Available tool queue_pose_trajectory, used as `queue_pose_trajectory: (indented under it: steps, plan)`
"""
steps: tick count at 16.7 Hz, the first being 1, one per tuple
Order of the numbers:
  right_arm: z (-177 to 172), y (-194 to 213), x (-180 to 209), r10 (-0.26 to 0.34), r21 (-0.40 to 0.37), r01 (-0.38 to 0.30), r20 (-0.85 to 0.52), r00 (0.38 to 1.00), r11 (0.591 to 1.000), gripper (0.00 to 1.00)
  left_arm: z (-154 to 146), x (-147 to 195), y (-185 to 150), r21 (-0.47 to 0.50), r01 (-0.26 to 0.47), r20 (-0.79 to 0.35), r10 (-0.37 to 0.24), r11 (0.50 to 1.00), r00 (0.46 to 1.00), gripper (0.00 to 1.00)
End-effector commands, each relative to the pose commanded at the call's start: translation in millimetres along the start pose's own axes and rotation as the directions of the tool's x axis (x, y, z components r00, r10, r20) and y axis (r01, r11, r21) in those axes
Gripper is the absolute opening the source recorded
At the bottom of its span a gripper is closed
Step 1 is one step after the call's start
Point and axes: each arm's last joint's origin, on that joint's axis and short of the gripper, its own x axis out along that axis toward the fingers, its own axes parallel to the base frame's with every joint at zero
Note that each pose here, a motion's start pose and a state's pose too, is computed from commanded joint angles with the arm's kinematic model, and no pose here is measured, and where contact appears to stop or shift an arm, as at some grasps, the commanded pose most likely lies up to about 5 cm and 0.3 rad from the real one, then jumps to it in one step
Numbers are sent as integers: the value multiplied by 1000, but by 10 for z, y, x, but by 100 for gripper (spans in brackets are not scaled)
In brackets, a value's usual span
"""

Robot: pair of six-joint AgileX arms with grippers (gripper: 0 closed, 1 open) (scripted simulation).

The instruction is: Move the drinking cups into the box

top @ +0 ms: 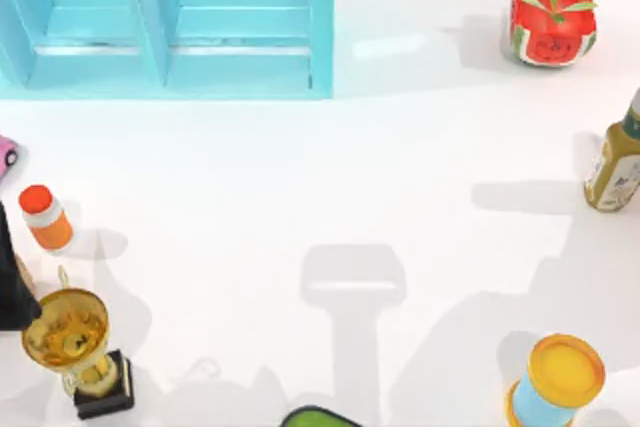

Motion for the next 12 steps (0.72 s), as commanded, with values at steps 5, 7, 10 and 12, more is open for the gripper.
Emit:
queue_pose_trajectory:
  steps: [5, 7, 10, 12]
  plan:
    - [-17, 45, 402, -4, 4, 4, 10, 1000, 1000, 0, 0, 0, 0, 0, 0, 0, 0, 1000, 1000, 100]
    - [-17, 59, 460, -4, 3, 4, 11, 1000, 1000, 0, 0, 0, 0, 0, 0, 0, 0, 1000, 1000, 100]
    - [-17, 60, 460, -4, 3, 4, 11, 1000, 1000, 0, 0, 0, 0, 0, 0, 0, 0, 1000, 1000, 100]
    - [-17, 60, 460, -4, 3, 4, 11, 1000, 1000, 15, 0, 0, 0, 0, 0, 0, 0, 1000, 1000, 100]
